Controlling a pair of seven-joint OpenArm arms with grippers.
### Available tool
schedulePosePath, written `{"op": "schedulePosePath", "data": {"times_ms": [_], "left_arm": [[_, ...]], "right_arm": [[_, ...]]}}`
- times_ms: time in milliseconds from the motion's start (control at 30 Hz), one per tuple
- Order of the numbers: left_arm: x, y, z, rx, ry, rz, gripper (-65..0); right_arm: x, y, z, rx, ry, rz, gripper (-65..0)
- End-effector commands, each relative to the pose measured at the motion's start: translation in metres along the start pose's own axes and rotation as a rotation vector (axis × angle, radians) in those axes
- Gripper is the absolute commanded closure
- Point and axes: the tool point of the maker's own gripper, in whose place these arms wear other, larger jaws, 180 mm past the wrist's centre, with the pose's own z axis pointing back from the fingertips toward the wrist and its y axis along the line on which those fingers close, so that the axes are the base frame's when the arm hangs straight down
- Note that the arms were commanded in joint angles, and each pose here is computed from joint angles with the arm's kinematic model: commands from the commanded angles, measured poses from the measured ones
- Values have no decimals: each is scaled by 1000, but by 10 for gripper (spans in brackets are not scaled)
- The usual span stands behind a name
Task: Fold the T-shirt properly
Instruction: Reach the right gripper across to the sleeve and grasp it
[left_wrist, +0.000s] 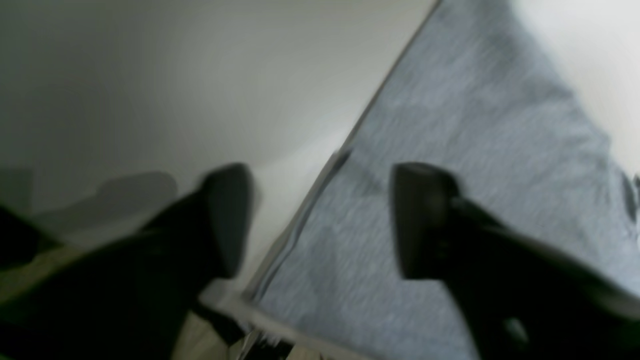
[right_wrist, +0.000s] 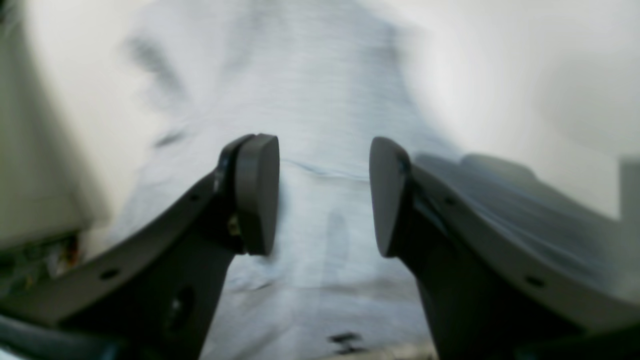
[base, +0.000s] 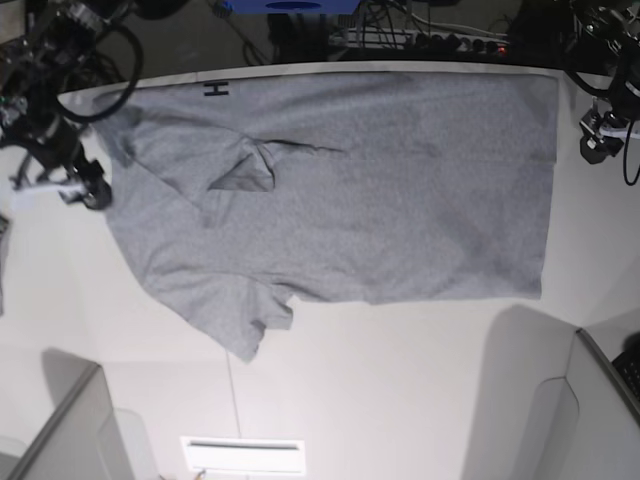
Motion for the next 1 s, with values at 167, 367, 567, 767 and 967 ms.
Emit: {"op": "schedulePosePath", "data": {"times_ms": [167, 367, 567, 767, 967], "left_arm": [[28, -36, -9, -86, -68, -39, 0], [14, -67, -24, -149, 8, -131, 0], [14, -65, -24, -146, 11, -129, 0], [17, -59, -22, -128, 11, -145, 0], [16, -58, -22, -125, 16, -146, 0]], "right_arm": [[28, 63, -49, 80, 23, 131, -281], [67, 97, -111, 27, -1, 375, -285], [88, 98, -165, 22, 61, 544, -288], [86, 100, -198, 40, 165, 661, -414], [85, 108, -208, 59, 157, 761, -417]]}}
